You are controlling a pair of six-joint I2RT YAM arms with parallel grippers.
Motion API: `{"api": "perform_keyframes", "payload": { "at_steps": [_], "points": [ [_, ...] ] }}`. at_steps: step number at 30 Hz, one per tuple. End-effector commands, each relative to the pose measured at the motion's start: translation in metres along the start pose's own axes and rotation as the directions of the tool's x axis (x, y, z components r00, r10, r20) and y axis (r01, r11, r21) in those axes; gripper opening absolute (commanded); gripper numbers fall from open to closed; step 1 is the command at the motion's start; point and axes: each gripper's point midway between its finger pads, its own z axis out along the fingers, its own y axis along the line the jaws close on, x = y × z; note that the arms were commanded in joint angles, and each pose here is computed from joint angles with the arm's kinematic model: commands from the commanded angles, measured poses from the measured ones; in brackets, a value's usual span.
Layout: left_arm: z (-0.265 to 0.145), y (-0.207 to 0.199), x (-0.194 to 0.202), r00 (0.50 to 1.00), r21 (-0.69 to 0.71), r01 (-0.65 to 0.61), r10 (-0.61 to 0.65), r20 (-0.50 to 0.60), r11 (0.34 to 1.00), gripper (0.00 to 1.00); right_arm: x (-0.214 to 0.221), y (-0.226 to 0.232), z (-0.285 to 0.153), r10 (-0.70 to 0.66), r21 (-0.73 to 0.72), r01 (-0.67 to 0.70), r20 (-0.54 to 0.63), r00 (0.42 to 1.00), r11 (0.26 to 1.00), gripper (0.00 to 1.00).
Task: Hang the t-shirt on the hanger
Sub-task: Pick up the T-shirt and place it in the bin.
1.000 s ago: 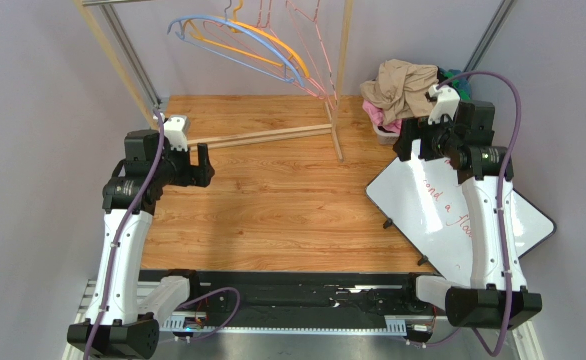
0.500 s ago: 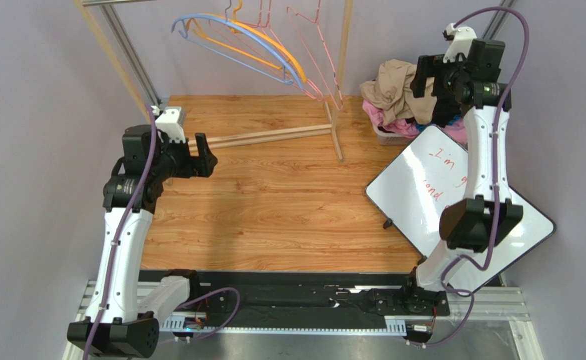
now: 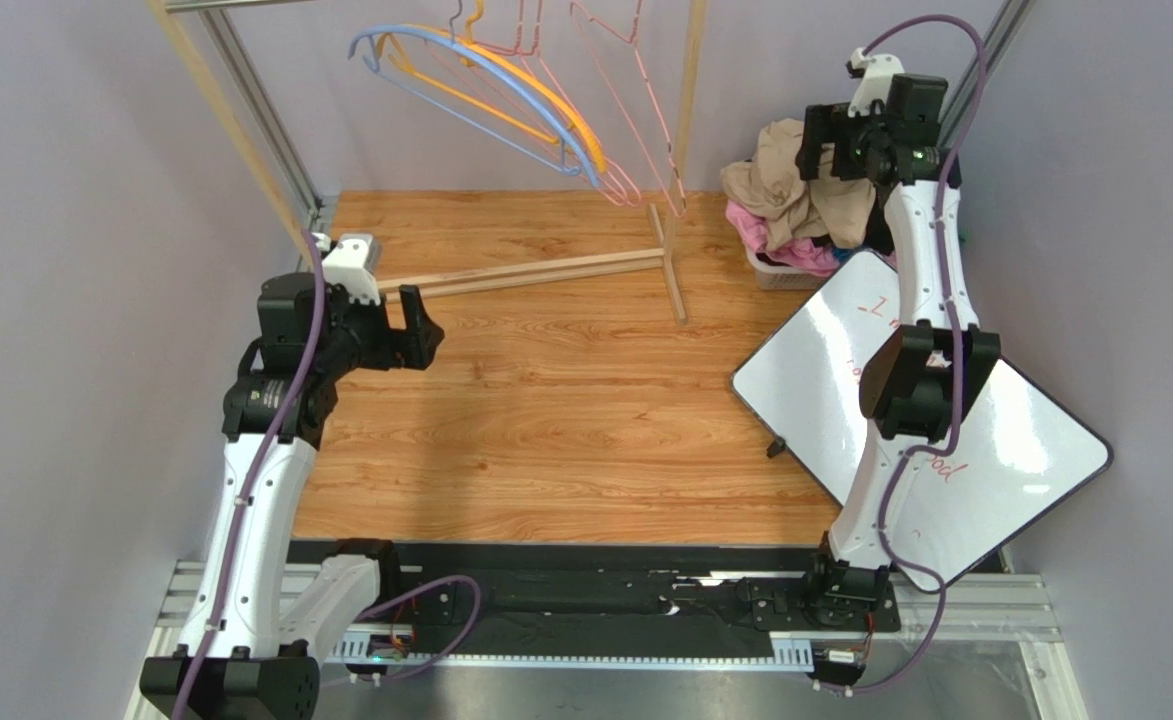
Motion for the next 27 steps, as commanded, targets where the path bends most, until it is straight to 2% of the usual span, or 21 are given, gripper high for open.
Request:
{"api": "perform_keyframes", "payload": {
  "at_steps": [1, 6, 13, 15, 16, 18, 19, 21, 22, 25, 27],
  "points": [
    [0.007, 0.001, -0.004, 0.999, 0.013, -0.038, 0.038, 0.019, 0.999, 0.99, -0.055, 0.014, 0.003, -0.116, 0.083, 0.103, 0.160, 0.980, 0.991, 1.00],
    [0.009, 0.002, -0.005, 0.998, 0.016, -0.056, 0.056, 0.016, 0.998, 0.99, -0.024, -0.009, 0.039, -0.145, 0.218, 0.127, 0.069, 0.987, 0.968, 1.00],
    [0.010, 0.004, -0.005, 0.995, 0.020, -0.101, 0.101, 0.009, 0.995, 0.99, 0.022, -0.015, 0.072, -0.172, 0.225, 0.177, -0.045, 0.984, 0.958, 1.00],
    [0.012, 0.004, -0.003, 0.995, 0.024, -0.102, 0.102, -0.001, 0.994, 0.99, 0.028, -0.014, 0.072, -0.177, 0.218, 0.187, -0.064, 0.982, 0.958, 0.95],
    [0.013, 0.005, -0.003, 0.994, 0.022, -0.105, 0.105, -0.002, 0.994, 0.99, 0.023, -0.013, 0.067, -0.182, 0.214, 0.191, -0.059, 0.981, 0.958, 0.78],
    [0.015, 0.006, -0.002, 0.995, 0.022, -0.103, 0.103, -0.008, 0.994, 0.99, 0.017, -0.011, 0.060, -0.193, 0.209, 0.199, -0.052, 0.980, 0.957, 0.59],
    [0.017, 0.005, -0.001, 0.995, 0.026, -0.099, 0.100, -0.014, 0.995, 0.99, 0.005, -0.011, 0.051, -0.208, 0.214, 0.210, -0.034, 0.978, 0.954, 0.37],
    [0.018, 0.005, -0.001, 0.996, 0.029, -0.092, 0.093, -0.017, 0.995, 0.99, -0.014, -0.011, 0.035, -0.227, 0.227, 0.221, 0.001, 0.974, 0.948, 0.16],
    [0.018, 0.005, -0.003, 0.996, 0.029, -0.093, 0.094, -0.014, 0.995, 0.99, -0.032, -0.011, 0.019, -0.241, 0.241, 0.225, 0.036, 0.970, 0.944, 0.00],
    [0.016, 0.004, -0.010, 0.996, 0.025, -0.094, 0.094, -0.007, 0.995, 0.99, -0.067, -0.009, -0.013, -0.258, 0.247, 0.223, 0.118, 0.959, 0.943, 0.00],
    [0.014, 0.004, -0.012, 0.996, 0.021, -0.087, 0.087, -0.005, 0.996, 0.99, -0.104, -0.001, -0.051, -0.246, 0.233, 0.192, 0.231, 0.941, 0.953, 0.00]
  ]
}}
